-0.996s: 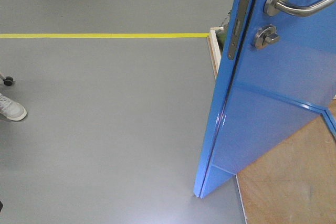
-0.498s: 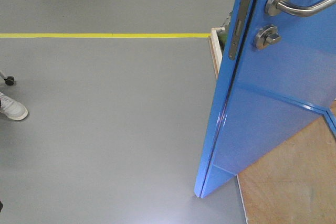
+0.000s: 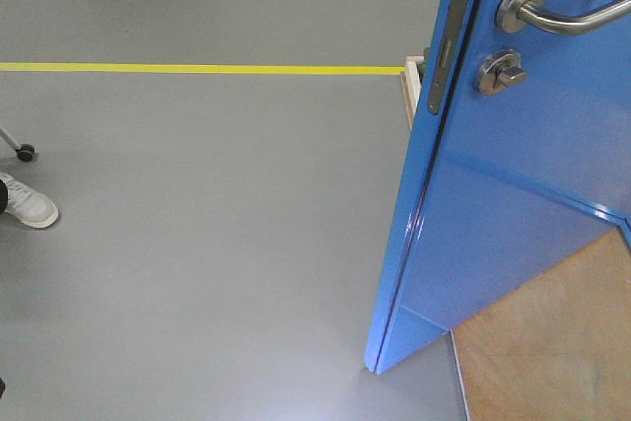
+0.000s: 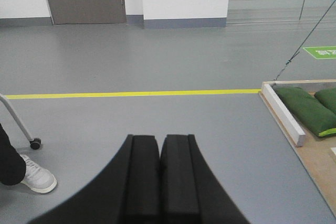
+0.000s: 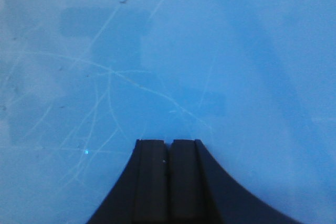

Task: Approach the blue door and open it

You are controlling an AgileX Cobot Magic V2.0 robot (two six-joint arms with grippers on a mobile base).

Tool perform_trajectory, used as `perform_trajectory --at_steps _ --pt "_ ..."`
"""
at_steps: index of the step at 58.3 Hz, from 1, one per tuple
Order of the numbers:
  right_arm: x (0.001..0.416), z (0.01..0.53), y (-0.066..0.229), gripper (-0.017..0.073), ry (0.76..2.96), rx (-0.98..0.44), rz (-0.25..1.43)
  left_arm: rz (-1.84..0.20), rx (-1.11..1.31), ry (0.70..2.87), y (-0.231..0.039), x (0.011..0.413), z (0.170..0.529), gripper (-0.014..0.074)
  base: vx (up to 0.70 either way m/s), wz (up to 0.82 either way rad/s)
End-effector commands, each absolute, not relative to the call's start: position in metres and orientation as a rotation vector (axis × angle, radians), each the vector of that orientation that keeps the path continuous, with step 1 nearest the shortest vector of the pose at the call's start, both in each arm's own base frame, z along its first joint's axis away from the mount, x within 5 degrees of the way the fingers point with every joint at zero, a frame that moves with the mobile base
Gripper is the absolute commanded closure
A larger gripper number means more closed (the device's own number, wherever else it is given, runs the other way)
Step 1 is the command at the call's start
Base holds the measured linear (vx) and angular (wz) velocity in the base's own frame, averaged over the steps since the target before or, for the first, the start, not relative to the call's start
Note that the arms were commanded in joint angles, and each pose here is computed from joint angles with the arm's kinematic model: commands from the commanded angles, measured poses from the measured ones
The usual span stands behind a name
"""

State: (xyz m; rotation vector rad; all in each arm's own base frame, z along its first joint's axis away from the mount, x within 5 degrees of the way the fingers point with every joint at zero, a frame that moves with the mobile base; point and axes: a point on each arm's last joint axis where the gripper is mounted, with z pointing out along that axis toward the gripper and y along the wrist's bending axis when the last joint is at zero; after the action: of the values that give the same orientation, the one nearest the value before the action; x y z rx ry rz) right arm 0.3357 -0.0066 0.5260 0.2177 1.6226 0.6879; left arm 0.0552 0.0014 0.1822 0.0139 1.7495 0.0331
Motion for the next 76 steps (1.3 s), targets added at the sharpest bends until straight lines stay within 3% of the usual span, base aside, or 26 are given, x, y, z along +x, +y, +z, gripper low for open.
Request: perform_trajectory --at_steps 1,76 --pt "0.3239 0.5468 -0.0054 0.0547 1.51 0.223 0.704 0.016 0.014 1.629 0.0004 0.0544 0.1993 0.0521 0.09 0.07" --pt "0.3239 0.5468 -0.0054 0.0547 1.51 0.223 0.704 0.016 0.014 1.629 0.0004 0.0544 0.1993 0.0521 0.18 0.1"
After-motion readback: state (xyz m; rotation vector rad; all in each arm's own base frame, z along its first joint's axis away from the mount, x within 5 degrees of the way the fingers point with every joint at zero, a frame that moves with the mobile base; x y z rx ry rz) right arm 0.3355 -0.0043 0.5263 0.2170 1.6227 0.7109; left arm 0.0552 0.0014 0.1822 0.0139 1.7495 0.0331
